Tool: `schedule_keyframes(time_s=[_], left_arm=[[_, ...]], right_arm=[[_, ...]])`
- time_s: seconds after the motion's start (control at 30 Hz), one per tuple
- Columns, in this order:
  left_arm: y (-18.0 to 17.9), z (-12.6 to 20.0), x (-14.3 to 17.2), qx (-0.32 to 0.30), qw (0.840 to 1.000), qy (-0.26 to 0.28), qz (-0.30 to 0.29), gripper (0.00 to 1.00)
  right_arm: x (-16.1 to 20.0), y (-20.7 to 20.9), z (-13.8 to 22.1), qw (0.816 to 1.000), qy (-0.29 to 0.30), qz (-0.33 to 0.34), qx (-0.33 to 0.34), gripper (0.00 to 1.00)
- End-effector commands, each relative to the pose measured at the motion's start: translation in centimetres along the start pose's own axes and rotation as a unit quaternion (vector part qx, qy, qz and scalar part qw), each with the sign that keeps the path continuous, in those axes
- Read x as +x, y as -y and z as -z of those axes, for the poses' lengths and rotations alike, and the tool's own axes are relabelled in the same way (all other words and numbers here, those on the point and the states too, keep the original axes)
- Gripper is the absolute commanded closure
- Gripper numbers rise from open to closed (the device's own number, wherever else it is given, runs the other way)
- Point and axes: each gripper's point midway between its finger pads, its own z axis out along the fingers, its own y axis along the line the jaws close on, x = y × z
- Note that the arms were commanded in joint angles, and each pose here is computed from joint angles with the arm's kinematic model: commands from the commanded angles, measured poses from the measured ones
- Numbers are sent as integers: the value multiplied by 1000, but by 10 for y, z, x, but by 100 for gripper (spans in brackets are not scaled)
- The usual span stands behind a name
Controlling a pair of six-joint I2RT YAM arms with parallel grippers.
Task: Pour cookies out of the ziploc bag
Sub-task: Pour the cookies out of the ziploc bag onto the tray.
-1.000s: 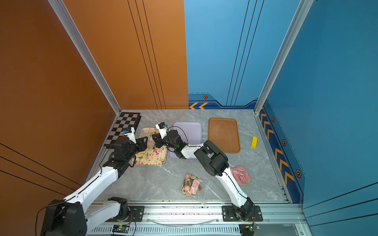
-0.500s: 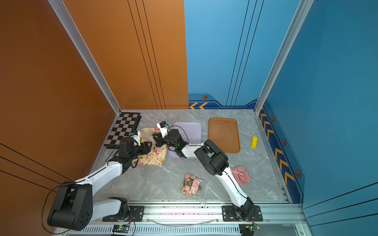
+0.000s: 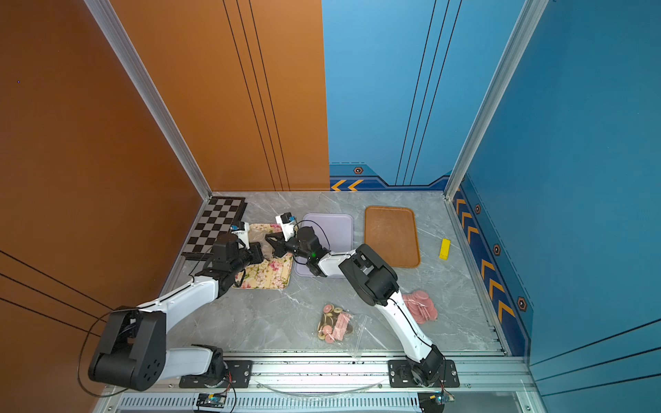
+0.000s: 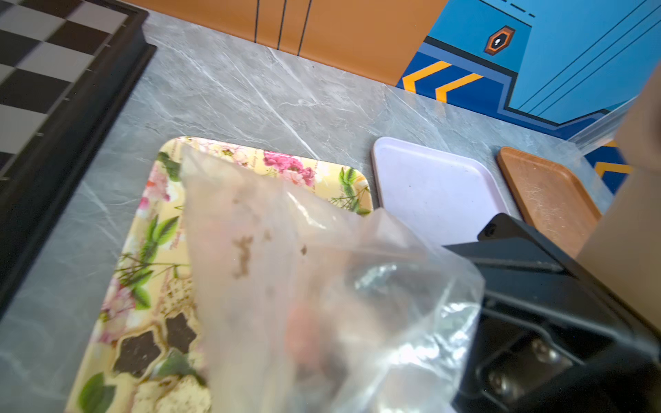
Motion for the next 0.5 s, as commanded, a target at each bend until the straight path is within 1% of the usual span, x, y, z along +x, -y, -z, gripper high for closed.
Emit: schedule_keyframes(time_s=[0.0,0.07,0.17,0.3,0.47], left_arm=[[-40,9,1,-111,994,7,-4,100],[-43,13,-2,-138,990,12,-7,100],[-38,13,-10,-135,991,11,6,100],[-49,11,-6,-174,985,-17,-2,100],[-57,13,-3,-192,981,-11,14,100]], right_arm=[[-20,5,8,998,31,26,38,100],[-17,3,7,998,25,35,39,100],[-16,-3,6,998,21,46,37,100],[-24,4,17,997,49,42,51,100],[-27,5,21,996,61,42,52,100]])
